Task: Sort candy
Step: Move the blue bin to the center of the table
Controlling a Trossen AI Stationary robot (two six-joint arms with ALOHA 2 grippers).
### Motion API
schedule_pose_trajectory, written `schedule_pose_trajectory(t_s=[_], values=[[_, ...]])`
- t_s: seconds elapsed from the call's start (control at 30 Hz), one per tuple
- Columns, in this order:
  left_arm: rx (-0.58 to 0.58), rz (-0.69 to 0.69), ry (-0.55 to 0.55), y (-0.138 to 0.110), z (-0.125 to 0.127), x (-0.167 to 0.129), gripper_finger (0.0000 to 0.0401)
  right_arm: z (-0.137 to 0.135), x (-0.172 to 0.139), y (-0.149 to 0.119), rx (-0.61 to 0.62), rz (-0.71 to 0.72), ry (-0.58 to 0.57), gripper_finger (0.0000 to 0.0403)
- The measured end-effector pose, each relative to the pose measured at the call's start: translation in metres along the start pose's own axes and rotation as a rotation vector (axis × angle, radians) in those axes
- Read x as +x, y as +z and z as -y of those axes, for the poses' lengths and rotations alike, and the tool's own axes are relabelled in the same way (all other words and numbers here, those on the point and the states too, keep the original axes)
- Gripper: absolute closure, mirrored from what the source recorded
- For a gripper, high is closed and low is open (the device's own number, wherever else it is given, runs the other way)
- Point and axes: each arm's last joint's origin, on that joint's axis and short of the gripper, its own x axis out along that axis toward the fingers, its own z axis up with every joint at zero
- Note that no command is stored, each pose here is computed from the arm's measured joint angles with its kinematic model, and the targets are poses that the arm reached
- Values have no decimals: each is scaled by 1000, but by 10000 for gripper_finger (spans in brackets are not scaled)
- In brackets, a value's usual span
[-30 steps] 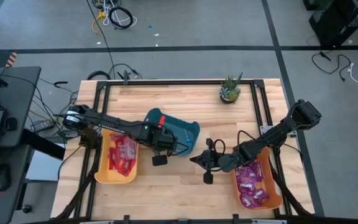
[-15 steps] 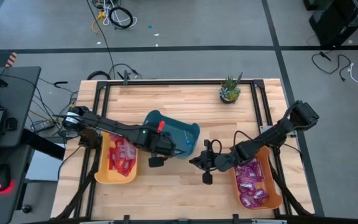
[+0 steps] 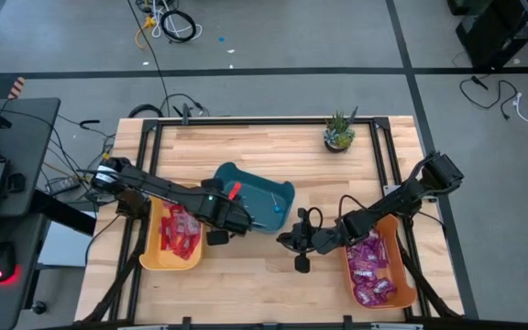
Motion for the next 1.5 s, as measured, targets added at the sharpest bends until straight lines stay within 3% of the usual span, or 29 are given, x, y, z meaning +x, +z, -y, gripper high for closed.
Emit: schedule_pose_trajectory(t_s=[0.27,0.63,1.07,1.23,1.5], values=[[-7,-15,-51,-1,5,10,401,3,0,2,-2,27,-65,403],[-32,98,-227,12,18,7,401,14,4,4,18,31,-134,403],[-51,245,-327,25,28,0,401,21,5,1,24,6,-209,403],[-51,153,-292,14,30,-2,401,20,3,-4,23,-29,-215,403],[-75,118,-218,6,26,-21,401,10,-1,-8,19,-37,-185,403]])
